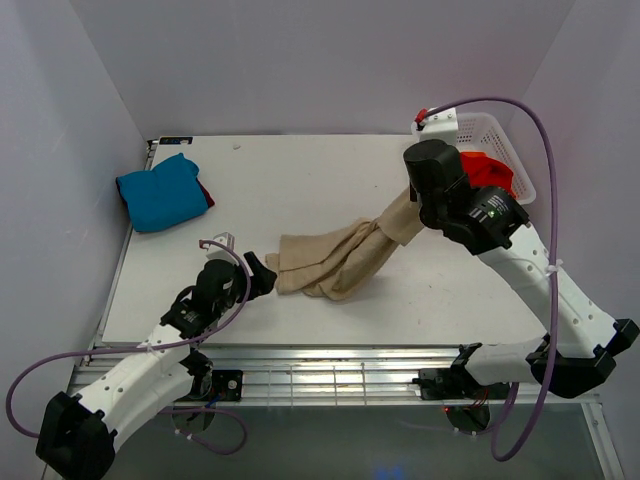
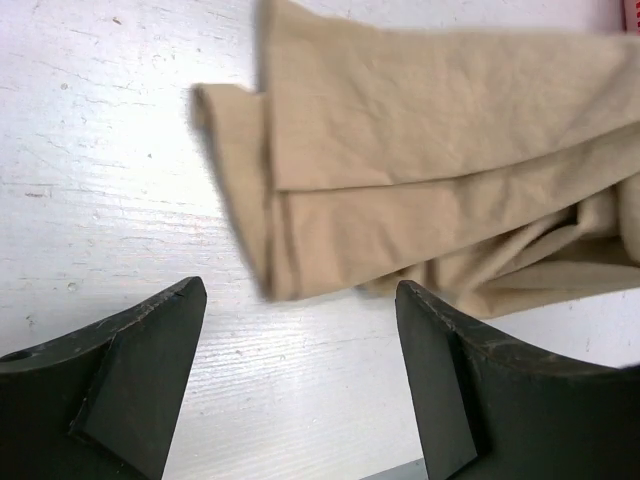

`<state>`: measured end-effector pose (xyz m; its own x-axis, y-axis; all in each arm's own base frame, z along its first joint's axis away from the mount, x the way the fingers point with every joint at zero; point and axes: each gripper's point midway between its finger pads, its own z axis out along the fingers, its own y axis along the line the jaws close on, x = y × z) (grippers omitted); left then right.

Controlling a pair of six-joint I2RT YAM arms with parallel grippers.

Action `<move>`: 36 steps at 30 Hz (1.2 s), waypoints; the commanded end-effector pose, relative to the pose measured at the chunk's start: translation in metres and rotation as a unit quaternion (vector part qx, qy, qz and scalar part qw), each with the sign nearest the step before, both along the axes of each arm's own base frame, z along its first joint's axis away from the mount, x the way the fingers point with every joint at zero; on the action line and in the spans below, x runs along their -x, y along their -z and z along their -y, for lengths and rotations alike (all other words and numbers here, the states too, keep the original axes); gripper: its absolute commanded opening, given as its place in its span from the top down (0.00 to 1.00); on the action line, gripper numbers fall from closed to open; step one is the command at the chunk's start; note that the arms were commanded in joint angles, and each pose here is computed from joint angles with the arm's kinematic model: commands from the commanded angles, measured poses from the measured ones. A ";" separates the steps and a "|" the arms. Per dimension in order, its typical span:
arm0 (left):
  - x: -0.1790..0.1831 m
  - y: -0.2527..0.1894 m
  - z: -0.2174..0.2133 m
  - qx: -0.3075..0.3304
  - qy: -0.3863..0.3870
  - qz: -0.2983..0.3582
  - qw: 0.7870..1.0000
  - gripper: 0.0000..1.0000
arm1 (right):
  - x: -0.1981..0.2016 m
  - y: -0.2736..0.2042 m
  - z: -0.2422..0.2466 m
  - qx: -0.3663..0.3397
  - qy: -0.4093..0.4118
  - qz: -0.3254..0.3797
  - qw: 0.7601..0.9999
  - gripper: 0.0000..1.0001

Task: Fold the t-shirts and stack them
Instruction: Flatten the tshirt out

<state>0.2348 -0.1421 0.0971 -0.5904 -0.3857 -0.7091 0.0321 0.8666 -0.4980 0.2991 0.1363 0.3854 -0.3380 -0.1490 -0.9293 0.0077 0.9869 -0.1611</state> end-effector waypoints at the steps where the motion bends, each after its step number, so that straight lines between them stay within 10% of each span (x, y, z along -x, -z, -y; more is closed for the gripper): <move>1: 0.000 -0.009 0.002 0.014 -0.001 0.010 1.000 0.14 | -0.003 -0.011 0.013 -0.021 0.025 0.022 0.999 0.92; 18: -0.039 -0.043 0.079 0.077 0.100 0.044 0.991 0.19 | -0.032 -0.078 -0.051 -0.061 -0.088 0.060 0.992 0.92; 26: -0.090 -0.019 0.164 -0.066 0.143 0.059 0.986 0.39 | -0.030 -0.026 -0.049 -0.045 -0.081 0.024 0.995 0.92; 36: -0.097 0.031 0.144 -0.162 0.071 0.009 0.984 0.50 | -0.028 0.002 -0.040 -0.029 -0.072 0.010 0.997 0.92</move>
